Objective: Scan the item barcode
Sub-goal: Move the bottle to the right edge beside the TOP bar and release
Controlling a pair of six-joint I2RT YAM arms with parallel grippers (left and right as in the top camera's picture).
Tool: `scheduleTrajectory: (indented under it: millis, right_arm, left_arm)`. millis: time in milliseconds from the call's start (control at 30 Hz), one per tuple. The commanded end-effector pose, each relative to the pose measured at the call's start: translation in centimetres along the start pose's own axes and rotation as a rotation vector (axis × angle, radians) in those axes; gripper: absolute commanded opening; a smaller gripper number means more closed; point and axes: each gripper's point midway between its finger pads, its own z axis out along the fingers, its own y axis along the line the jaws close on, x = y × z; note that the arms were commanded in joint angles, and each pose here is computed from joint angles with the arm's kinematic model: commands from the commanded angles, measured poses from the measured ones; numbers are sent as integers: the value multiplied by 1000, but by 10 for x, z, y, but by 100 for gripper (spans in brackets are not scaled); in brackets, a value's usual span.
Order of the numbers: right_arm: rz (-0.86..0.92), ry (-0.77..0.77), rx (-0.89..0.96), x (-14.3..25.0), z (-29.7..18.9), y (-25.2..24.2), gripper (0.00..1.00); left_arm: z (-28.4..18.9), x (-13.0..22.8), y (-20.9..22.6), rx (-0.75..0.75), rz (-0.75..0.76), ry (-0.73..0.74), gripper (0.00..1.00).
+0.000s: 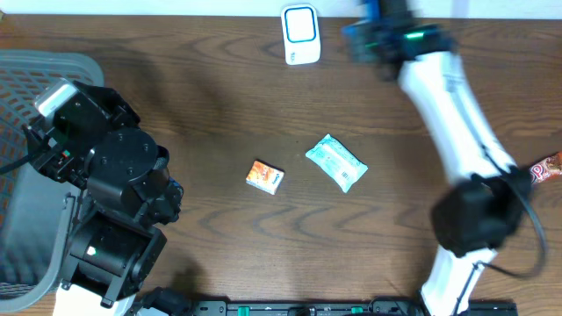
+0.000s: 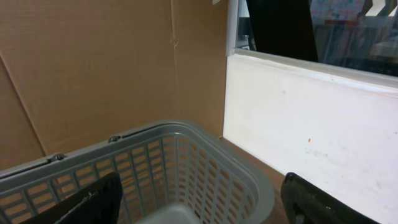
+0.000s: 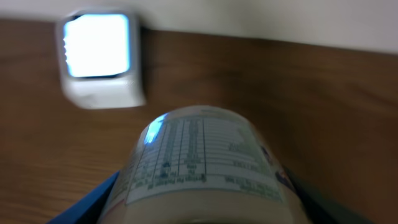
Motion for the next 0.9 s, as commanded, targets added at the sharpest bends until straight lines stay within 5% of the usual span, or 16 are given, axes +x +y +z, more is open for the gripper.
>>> scheduleTrajectory:
  millis: [0,300,867]
  right_arm:
    - [221,84,153,19,-6,-88,47]
    - [581,336,324,116,19,-252,50]
    - [997,521,327,252,58,-370,52]
  left_arm:
    - [1,-1,4,-20,10,-3,82]
    - [1,-1,4,-20,10,-3,82]
    - [1,-1,4,-20,10,-3,82]
